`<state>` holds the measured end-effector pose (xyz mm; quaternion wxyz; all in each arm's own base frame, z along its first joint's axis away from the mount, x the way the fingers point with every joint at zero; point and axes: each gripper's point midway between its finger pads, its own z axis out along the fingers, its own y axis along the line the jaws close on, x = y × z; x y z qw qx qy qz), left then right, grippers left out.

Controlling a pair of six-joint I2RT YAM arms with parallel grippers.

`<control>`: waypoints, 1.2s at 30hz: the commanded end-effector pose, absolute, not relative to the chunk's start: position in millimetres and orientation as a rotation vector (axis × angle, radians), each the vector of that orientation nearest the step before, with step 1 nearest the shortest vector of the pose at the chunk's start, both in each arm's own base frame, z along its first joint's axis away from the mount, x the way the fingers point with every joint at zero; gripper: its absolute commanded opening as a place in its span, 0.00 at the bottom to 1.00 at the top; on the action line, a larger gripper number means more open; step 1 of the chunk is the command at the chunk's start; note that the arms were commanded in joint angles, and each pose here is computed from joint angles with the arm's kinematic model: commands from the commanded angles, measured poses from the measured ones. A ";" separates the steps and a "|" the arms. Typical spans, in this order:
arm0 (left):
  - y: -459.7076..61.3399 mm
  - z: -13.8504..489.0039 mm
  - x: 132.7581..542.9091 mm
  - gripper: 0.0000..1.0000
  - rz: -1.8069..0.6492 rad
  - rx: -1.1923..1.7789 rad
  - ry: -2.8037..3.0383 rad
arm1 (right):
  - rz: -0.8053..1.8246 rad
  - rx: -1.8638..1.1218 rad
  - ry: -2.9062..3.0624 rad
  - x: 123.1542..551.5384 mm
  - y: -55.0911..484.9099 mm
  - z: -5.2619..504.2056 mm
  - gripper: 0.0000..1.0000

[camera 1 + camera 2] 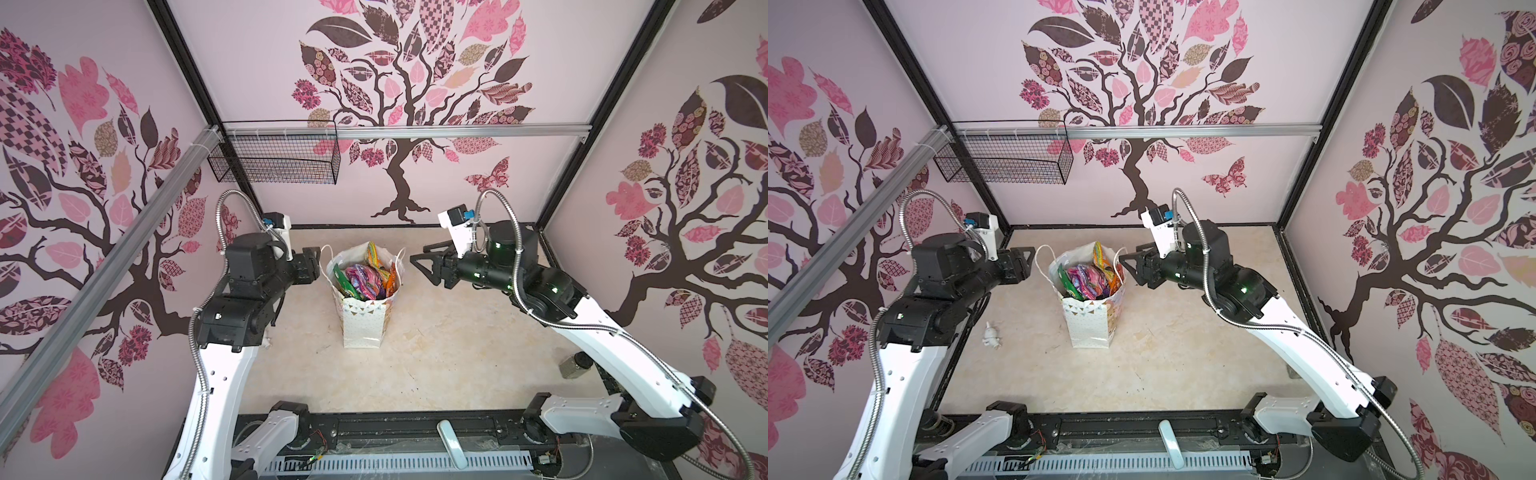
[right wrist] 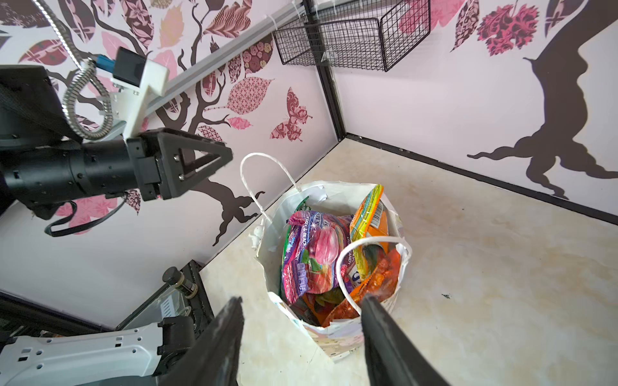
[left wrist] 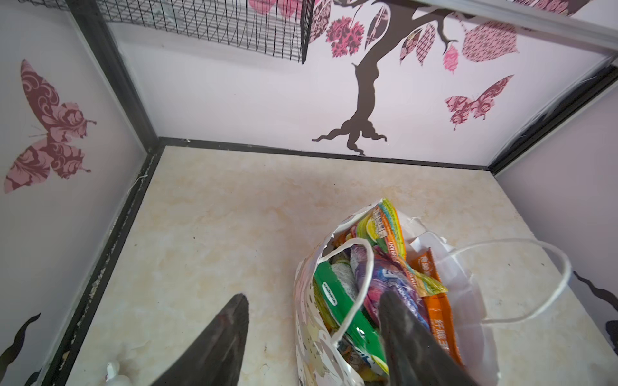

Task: Place the snacks into the paper bag
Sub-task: Press the snack in the paper bag.

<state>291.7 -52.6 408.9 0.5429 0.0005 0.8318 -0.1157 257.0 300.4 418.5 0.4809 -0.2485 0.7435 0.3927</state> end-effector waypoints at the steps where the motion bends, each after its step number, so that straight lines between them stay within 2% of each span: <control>1: -72.0 447.2 272.7 0.63 -0.404 0.080 1.932 | 0.947 -0.625 1.910 267.1 314.8 375.3 0.61; 3: -96.2 459.4 261.2 0.60 -0.508 0.174 1.939 | 0.963 -0.632 1.907 269.0 319.9 369.1 0.62; 9: -143.3 453.1 236.5 0.59 -0.496 0.371 2.002 | 0.975 -0.657 1.927 277.8 333.8 352.9 0.61; 14: -140.9 407.8 254.7 0.57 -0.351 0.367 2.147 | 0.970 -0.663 1.943 288.3 344.0 341.2 0.60; 19: -145.1 379.8 275.5 0.57 -0.260 0.396 2.222 | 0.950 -0.659 1.961 299.7 352.2 331.7 0.55; 22: -156.1 369.6 286.2 0.55 -0.280 0.414 2.236 | 0.925 -0.649 1.950 305.6 352.4 334.0 0.45; 24: -161.5 359.9 293.0 0.52 -0.289 0.414 2.247 | 0.906 -0.643 1.940 308.2 351.3 335.3 0.32; 30: -168.4 333.0 305.7 0.46 -0.280 0.402 2.288 | 0.892 -0.652 1.925 309.1 350.1 339.2 0.07; 36: -174.9 314.5 313.1 0.41 -0.305 0.385 2.280 | 0.894 -0.658 1.911 307.7 349.7 341.6 0.00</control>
